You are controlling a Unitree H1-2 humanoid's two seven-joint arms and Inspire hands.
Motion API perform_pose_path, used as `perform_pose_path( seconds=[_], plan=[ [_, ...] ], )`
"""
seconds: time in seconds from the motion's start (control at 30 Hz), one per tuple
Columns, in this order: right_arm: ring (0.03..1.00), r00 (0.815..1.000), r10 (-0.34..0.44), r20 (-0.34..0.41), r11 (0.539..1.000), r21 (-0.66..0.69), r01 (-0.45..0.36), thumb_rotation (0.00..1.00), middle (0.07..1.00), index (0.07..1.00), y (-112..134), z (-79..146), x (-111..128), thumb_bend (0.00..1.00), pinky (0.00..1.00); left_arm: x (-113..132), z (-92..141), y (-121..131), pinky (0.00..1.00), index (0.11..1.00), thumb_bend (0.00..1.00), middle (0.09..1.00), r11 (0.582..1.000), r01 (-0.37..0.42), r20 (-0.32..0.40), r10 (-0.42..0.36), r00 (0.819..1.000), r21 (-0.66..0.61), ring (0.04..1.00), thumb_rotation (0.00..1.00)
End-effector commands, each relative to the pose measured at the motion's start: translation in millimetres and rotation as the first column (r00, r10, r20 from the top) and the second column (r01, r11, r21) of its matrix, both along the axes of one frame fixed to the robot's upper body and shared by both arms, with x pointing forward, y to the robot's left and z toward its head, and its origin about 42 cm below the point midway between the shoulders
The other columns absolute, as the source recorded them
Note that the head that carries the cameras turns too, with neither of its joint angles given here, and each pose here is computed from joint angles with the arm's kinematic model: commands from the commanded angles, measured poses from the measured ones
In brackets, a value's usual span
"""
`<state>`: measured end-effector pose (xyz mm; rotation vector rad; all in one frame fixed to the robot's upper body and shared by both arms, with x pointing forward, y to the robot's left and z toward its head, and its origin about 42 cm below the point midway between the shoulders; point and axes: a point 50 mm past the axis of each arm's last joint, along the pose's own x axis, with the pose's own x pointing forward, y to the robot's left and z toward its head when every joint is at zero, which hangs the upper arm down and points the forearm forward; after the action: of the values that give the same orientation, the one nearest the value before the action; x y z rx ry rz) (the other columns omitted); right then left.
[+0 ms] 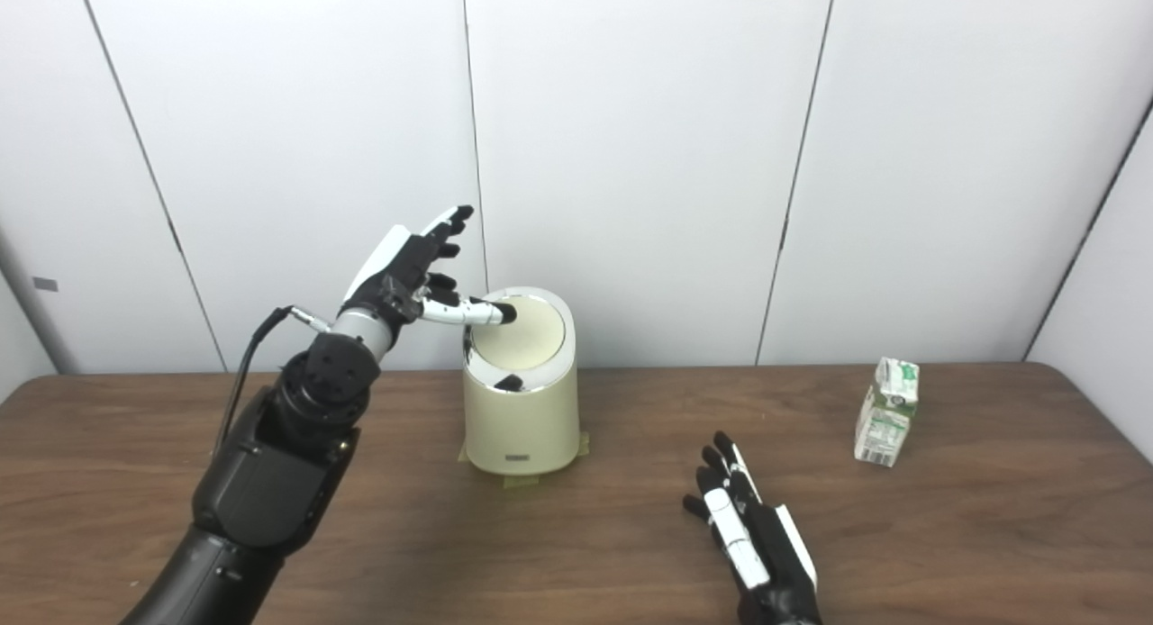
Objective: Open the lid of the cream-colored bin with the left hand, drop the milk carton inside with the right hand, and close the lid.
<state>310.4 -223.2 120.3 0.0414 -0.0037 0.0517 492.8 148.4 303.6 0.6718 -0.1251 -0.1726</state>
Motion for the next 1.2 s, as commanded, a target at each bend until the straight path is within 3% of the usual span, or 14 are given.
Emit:
perform_pose_path(
  seconds=[0.0, 0.17, 0.3, 0.43, 0.7, 0.77, 0.9, 1.0, 1.07, 1.17],
  plan=[
    [0.960, 0.999, 0.016, 0.033, 1.000, 0.012, -0.017, 0.80, 0.974, 1.000, 4, 7, 4, 0.63, 0.86, 9, 35, -3, 0.74, 0.966, 0.82, 0.969, 0.999, 0.021, 0.124, -0.026, 0.992, 0.037, 0.909, 0.01],
    [0.957, 0.999, 0.015, 0.036, 1.000, 0.013, -0.016, 0.80, 0.970, 1.000, 8, 10, 4, 0.64, 0.85, 19, 33, -11, 0.74, 0.947, 0.85, 0.942, 0.989, 0.025, 0.145, -0.046, 0.988, 0.143, 0.886, 0.00],
    [0.954, 0.999, -0.003, 0.043, 1.000, 0.011, 0.002, 0.90, 0.962, 1.000, 10, 13, 3, 0.55, 0.87, 22, 26, -17, 0.74, 0.947, 0.87, 0.931, 0.977, 0.007, 0.154, -0.041, 0.987, 0.213, 0.881, 0.00],
    [0.954, 0.999, -0.016, 0.046, 1.000, 0.007, 0.016, 0.96, 0.962, 1.000, 10, 17, 1, 0.54, 0.87, 21, 19, -19, 0.77, 0.951, 0.86, 0.931, 0.966, -0.002, 0.171, -0.044, 0.984, 0.258, 0.901, 0.00],
    [0.957, 0.996, -0.025, 0.085, 0.999, 0.033, 0.022, 0.97, 0.965, 1.000, 8, 22, -3, 0.54, 0.83, 20, 7, -23, 0.81, 0.955, 0.85, 0.947, 0.920, -0.007, 0.223, -0.088, 0.971, 0.392, 0.919, 0.00],
    [0.961, 0.996, -0.027, 0.086, 0.999, 0.046, 0.023, 0.96, 0.967, 1.000, 7, 22, -2, 0.55, 0.84, 20, 4, -24, 0.82, 0.958, 0.85, 0.955, 0.894, -0.014, 0.238, -0.104, 0.966, 0.447, 0.922, 0.00],
    [0.968, 0.996, -0.028, 0.088, 0.998, 0.057, 0.023, 0.93, 0.969, 1.000, 4, 22, -2, 0.57, 0.86, 19, -4, -26, 0.83, 0.975, 0.93, 0.933, 0.731, -0.055, 0.265, -0.176, 0.948, 0.681, 0.901, 0.01],
    [0.957, 0.994, -0.032, 0.100, 0.999, 0.029, 0.029, 0.93, 0.962, 0.999, 4, 21, -3, 0.59, 0.85, 17, -12, -27, 0.86, 0.982, 0.98, 0.927, 0.634, -0.070, 0.256, -0.207, 0.944, 0.771, 0.901, 0.00],
    [0.950, 0.993, -0.036, 0.108, 0.999, 0.017, 0.034, 0.92, 0.955, 0.995, 3, 20, -3, 0.59, 0.85, 15, -16, -28, 0.87, 0.985, 0.99, 0.926, 0.597, -0.073, 0.243, -0.209, 0.947, 0.799, 0.905, 0.00],
    [0.946, 0.993, -0.038, 0.112, 0.999, 0.012, 0.036, 0.92, 0.949, 0.995, 2, 20, -3, 0.60, 0.86, 14, -16, -28, 0.88, 0.986, 0.98, 0.925, 0.597, -0.068, 0.232, -0.202, 0.951, 0.799, 0.905, 0.00]
  ],
)
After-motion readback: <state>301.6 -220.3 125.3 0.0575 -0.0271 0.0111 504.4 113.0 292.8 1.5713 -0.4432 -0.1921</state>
